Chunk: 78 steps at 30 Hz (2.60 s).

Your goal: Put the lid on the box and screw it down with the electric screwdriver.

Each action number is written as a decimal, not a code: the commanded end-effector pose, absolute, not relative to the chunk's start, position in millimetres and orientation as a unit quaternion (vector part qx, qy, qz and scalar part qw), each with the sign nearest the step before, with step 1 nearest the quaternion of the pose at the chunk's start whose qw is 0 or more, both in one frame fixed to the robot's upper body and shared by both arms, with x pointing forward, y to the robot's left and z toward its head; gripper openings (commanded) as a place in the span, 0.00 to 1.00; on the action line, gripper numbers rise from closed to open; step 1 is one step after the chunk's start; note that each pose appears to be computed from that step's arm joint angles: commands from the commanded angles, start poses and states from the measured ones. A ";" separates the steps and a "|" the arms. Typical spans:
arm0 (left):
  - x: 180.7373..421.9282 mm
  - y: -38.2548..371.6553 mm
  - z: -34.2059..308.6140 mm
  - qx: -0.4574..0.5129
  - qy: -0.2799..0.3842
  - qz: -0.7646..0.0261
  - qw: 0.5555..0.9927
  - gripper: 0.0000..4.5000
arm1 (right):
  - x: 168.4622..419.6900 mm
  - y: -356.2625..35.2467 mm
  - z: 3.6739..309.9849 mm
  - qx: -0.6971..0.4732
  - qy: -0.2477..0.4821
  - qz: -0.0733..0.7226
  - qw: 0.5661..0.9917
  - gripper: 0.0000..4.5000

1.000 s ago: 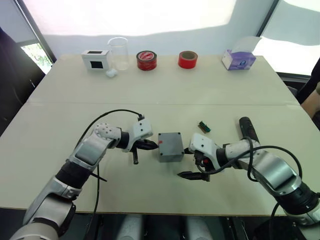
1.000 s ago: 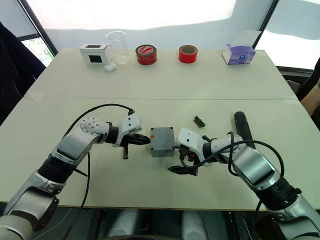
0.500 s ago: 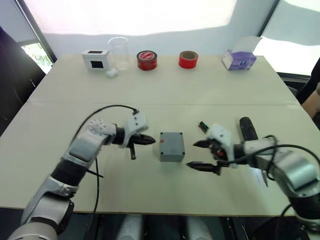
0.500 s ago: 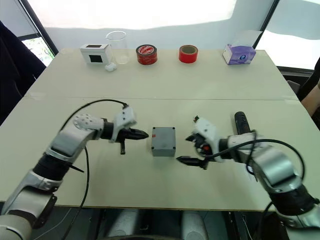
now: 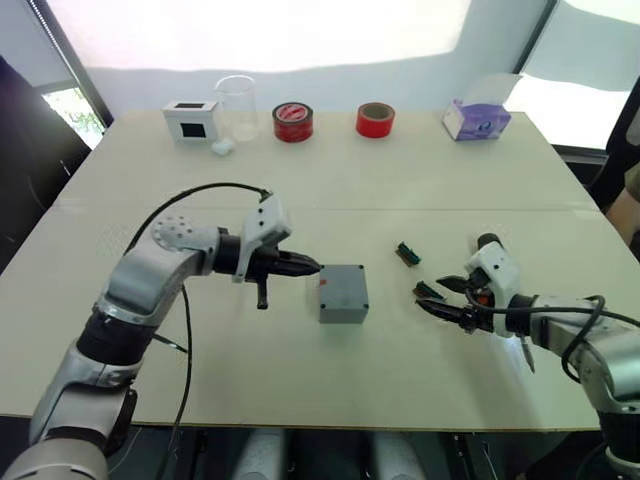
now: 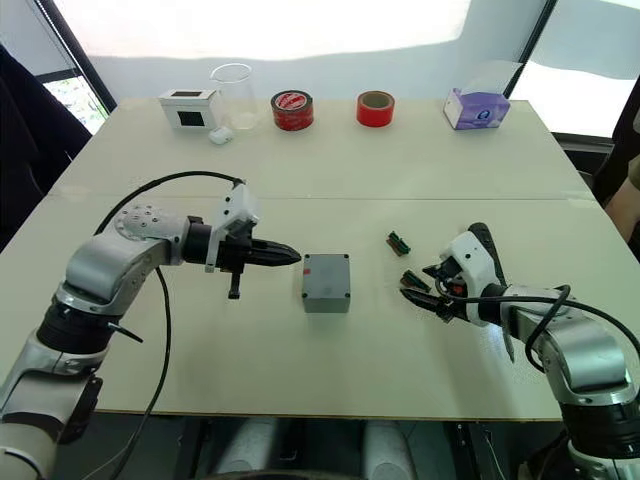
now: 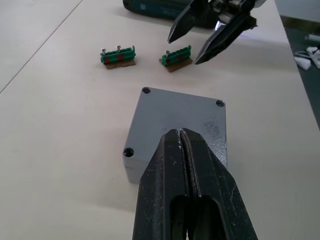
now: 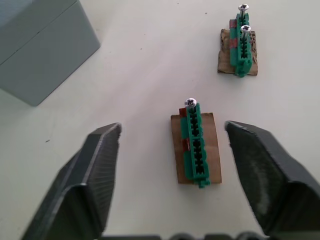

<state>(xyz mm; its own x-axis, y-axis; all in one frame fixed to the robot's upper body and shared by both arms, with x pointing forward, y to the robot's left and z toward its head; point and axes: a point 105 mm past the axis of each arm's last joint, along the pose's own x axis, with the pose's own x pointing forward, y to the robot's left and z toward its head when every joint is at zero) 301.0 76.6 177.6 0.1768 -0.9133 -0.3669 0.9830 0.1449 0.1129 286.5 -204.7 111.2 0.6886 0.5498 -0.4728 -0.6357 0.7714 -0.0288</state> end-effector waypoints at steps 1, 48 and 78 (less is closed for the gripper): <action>298.0 74.5 185.7 0.176 0.089 -0.637 0.745 0.00 | 291.9 -206.0 120.8 -0.109 0.197 0.317 0.921 0.41; 313.1 95.5 178.2 0.149 0.108 -0.598 0.780 0.00 | 305.2 -157.4 178.1 -0.121 0.107 0.390 0.906 0.01; 309.7 106.0 176.0 0.151 0.116 -0.580 0.792 0.00 | 310.3 -103.5 166.5 -0.103 0.101 0.451 0.881 0.01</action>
<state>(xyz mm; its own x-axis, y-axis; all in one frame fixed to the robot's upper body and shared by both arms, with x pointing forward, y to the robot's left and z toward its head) 309.8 106.5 165.6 0.2923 -0.8742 -0.3877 0.9550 0.2878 0.0713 309.1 -105.5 157.5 0.5661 0.7682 -0.2990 -0.8141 0.5779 -0.0566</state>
